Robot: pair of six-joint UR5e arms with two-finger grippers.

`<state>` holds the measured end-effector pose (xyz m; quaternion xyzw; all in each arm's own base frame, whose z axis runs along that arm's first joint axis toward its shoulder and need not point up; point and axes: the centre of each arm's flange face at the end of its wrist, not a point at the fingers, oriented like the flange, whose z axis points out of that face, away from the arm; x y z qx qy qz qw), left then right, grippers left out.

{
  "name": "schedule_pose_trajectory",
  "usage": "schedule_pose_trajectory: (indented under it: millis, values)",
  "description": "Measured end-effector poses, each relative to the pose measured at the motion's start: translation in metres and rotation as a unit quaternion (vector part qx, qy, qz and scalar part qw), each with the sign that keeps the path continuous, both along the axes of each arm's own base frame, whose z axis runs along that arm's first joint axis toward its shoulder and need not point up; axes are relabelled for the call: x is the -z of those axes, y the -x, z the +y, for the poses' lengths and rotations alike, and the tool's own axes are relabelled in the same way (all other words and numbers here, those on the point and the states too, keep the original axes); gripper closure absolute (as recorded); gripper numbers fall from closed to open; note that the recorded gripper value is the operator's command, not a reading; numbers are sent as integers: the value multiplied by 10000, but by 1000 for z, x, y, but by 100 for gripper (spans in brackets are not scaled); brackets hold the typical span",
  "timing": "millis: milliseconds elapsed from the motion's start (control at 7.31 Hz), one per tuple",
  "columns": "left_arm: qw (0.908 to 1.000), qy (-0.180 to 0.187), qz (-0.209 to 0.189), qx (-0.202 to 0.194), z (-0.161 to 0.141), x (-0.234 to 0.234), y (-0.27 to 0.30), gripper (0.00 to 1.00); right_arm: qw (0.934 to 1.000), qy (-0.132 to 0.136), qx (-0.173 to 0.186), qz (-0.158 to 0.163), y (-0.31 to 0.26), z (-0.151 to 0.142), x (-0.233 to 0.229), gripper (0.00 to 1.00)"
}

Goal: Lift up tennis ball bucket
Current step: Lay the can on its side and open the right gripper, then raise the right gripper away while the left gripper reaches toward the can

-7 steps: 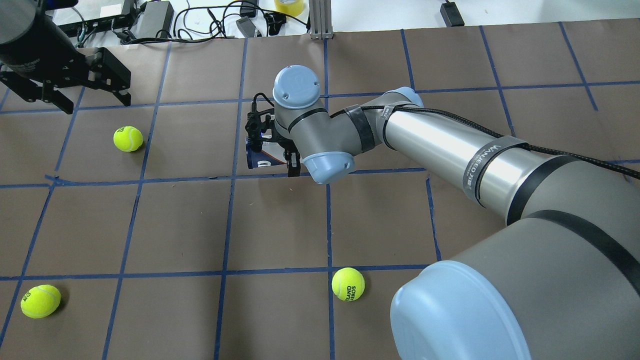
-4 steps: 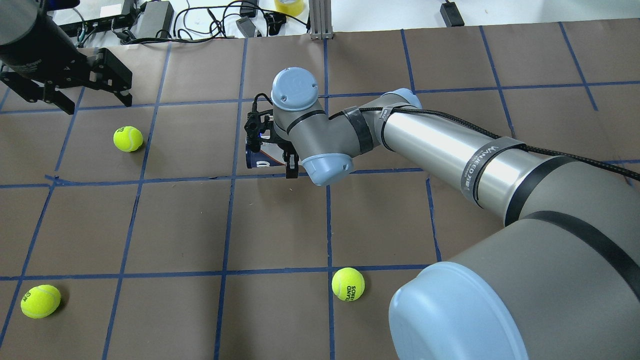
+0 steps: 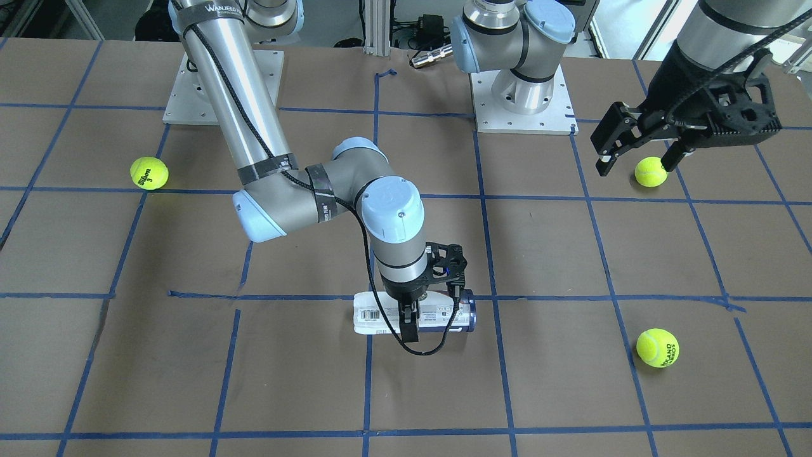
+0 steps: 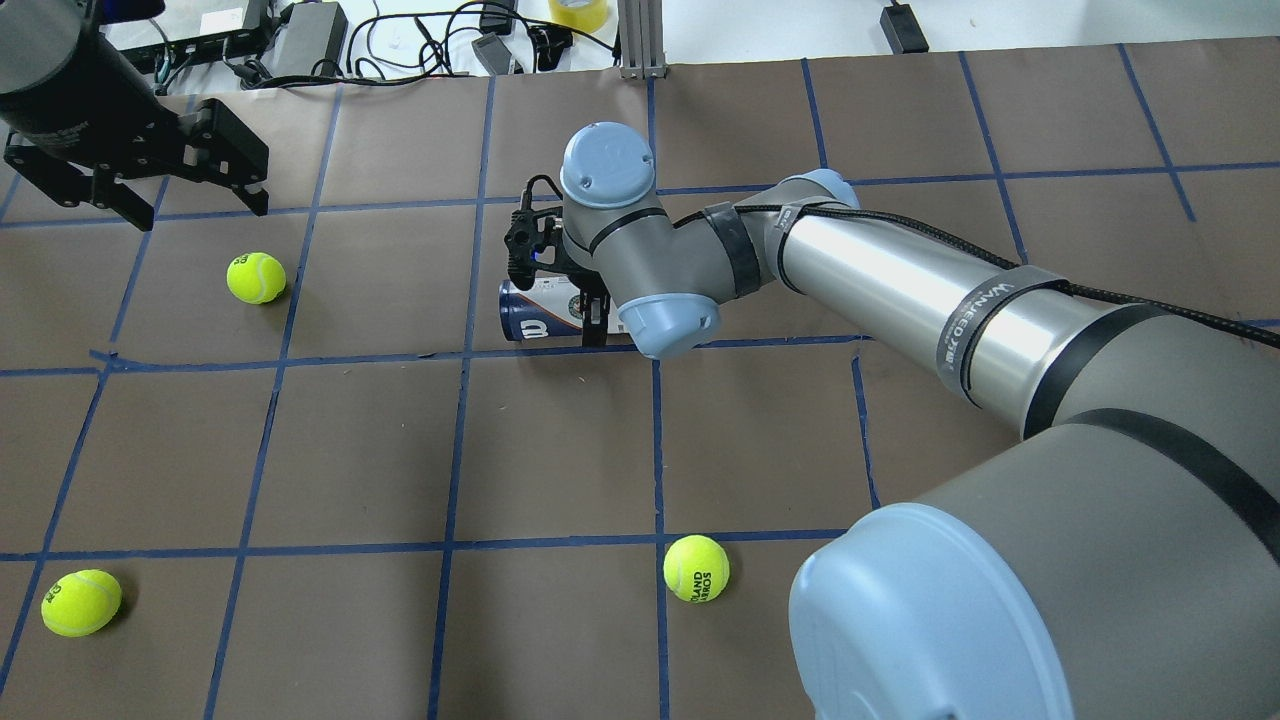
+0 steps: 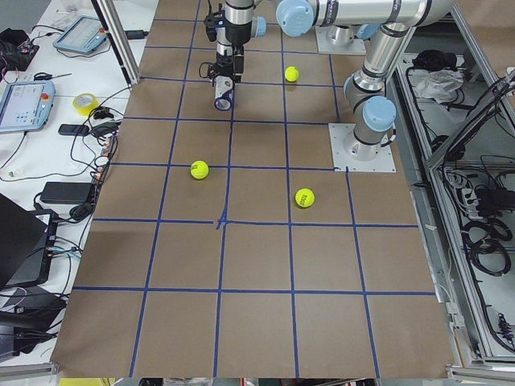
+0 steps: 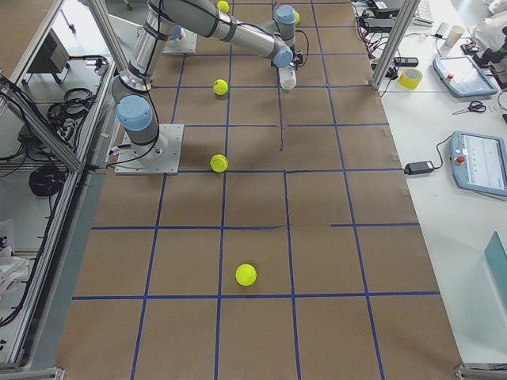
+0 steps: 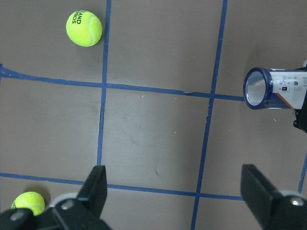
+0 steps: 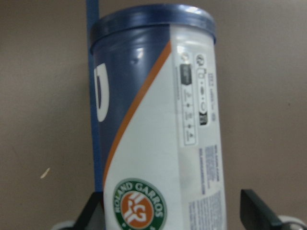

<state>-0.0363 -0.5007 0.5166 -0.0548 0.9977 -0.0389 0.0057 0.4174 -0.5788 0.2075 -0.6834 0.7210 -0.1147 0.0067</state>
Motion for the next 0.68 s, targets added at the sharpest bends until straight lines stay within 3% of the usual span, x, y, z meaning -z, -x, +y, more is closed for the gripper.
schedule_pose_trajectory:
  millis: [274, 684]
  values:
    - [10000, -21, 15, 15, 0, 2, 2, 0, 9990, -40, 441, -69, 22, -8, -39, 0]
    - [9993, -73, 351, 71, -2, 14, 7, 0, 9895, -366, 1343, -385, 140, -38, -119, 0]
